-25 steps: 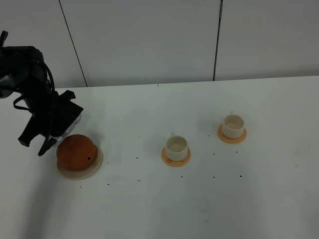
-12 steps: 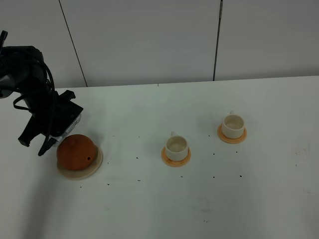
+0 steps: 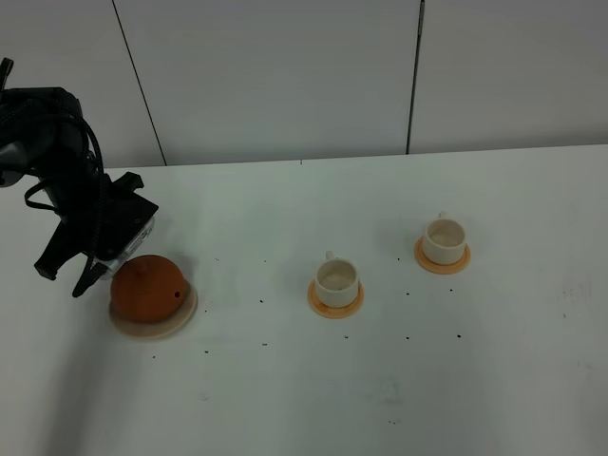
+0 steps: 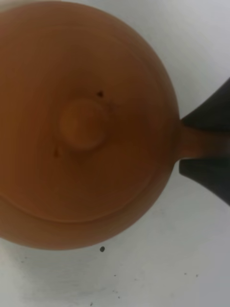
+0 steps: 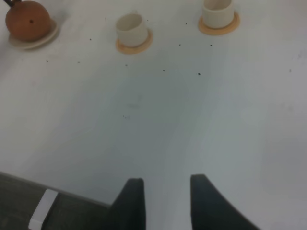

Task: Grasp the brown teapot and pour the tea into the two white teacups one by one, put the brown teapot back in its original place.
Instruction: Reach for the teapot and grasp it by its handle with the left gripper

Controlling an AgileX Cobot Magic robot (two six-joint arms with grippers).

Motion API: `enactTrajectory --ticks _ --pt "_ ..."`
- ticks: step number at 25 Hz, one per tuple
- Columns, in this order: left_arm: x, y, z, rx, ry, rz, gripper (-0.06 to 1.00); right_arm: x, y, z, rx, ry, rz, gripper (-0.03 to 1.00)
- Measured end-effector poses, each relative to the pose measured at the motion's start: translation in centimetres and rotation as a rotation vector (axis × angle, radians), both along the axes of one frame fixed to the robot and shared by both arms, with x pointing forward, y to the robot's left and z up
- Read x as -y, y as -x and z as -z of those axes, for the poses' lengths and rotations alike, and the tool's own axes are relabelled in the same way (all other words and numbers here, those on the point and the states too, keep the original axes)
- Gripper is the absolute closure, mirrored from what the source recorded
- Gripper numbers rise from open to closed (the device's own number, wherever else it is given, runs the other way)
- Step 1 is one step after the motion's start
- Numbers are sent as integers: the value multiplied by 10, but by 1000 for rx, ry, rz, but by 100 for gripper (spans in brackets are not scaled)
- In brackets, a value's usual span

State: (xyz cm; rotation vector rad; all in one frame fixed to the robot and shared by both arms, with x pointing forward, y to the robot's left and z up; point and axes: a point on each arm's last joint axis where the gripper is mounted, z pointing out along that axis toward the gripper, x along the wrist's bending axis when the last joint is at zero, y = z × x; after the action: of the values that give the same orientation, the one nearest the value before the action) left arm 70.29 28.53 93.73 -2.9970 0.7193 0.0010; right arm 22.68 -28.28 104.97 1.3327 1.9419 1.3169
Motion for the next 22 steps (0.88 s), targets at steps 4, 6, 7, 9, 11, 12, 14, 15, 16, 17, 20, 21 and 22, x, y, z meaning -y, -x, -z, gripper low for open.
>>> enactTrajectory --ticks 4,6,7,9,11,12,14,15,16,17,20,21,22 --pt "0 0 0 0 7 -1 77 0 0 0 1 1 0 74" --pt "0 0 0 0 8 -3 77 0 0 0 1 1 0 74" --pt "0 0 0 0 8 -4 77 0 0 0 1 1 0 74" --pt "0 0 0 -1 9 -7 77 0 0 0 1 1 0 74" --pt "0 0 0 -5 8 -11 77 0 0 0 1 1 0 74" --pt "0 1 0 -6 8 -12 77 0 0 0 1 1 0 74" --pt "0 1 0 -6 8 -13 77 0 0 0 1 1 0 74" --pt "0 1 0 -6 8 -14 77 0 0 0 1 1 0 74" --pt "0 1 0 -6 9 -15 77 0 0 0 0 0 0 74" --pt "0 1 0 -6 11 -17 77 0 0 0 0 0 0 74" --pt "1 1 -1 -4 18 -23 77 0 0 0 0 0 0 74" --pt "1 1 -2 -3 22 -24 77 0 0 0 0 0 0 74" --pt "1 1 -3 0 25 -26 77 0 0 0 0 0 0 74"
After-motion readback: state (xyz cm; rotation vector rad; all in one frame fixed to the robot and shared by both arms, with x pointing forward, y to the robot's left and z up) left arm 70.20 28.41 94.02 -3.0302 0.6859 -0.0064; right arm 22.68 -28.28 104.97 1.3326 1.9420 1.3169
